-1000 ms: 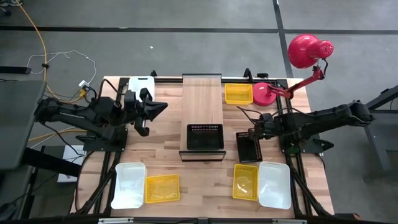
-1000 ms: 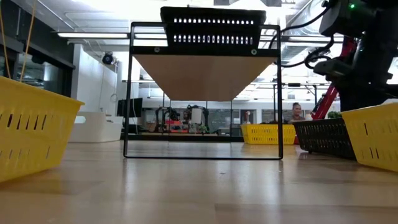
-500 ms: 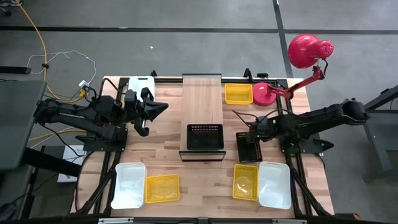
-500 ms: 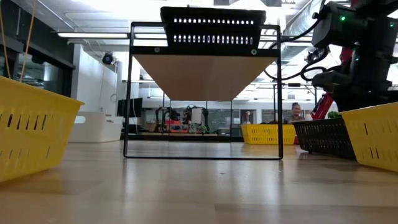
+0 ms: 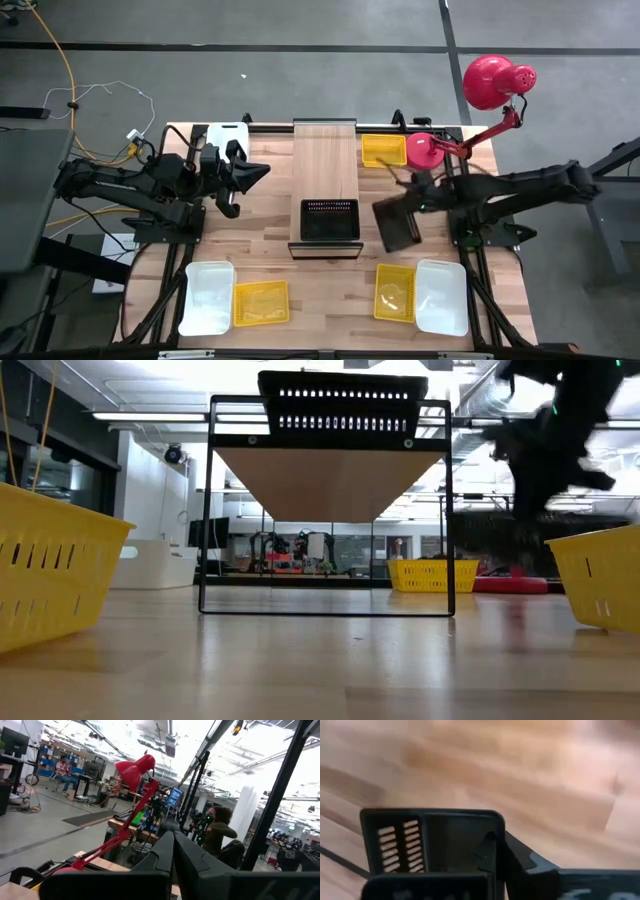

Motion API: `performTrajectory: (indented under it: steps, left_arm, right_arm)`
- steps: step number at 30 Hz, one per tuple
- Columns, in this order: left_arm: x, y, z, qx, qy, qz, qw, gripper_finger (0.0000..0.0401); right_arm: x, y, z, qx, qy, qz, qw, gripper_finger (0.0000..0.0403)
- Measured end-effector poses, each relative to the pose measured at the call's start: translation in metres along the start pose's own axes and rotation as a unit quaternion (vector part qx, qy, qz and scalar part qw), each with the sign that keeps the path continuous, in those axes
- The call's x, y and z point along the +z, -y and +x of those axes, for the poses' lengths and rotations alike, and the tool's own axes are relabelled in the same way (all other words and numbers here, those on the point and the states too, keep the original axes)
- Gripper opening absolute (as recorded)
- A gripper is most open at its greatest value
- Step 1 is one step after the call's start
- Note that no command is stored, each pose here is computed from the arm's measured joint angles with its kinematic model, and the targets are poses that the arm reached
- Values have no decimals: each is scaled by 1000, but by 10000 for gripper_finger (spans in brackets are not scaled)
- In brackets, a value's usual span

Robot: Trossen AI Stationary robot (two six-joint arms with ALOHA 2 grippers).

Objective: Stack baskets on shelf by color
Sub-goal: Stack the black bin on top of the black bins on the shelf

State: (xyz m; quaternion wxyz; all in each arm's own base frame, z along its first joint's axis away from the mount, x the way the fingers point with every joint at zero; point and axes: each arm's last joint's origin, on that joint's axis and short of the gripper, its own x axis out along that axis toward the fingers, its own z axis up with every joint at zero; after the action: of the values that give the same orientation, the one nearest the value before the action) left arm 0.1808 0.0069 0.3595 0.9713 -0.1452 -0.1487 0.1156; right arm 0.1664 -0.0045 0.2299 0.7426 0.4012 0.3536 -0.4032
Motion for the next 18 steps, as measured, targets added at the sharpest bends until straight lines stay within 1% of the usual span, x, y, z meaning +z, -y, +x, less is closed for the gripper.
performTrajectory:
  steps: [5,7,9,12,14,16,18]
  left_arm:
    - [1,0,0,-1,5,4,1000,0]
    - [2,0,0,2,8,6,1000,0]
    - [3,0,0,7,15,4,1000,0]
    - [5,1,0,5,28,6,1000,0]
    - [6,1,0,4,33,10,999,0]
    - [6,1,0,4,34,13,999,0]
    - [7,1,-1,3,35,13,999,0]
  right_arm:
    - [41,-21,-57,15,87,-70,994,2]
    - [56,-30,-80,28,115,-108,987,2]
    - [72,-44,-101,56,143,-148,977,1]
    - [92,-71,-127,107,173,-227,953,1]
    - [104,-92,-143,138,184,-287,930,1]
    - [114,-114,-155,170,189,-345,903,1]
    - [120,-136,-164,210,187,-403,871,1]
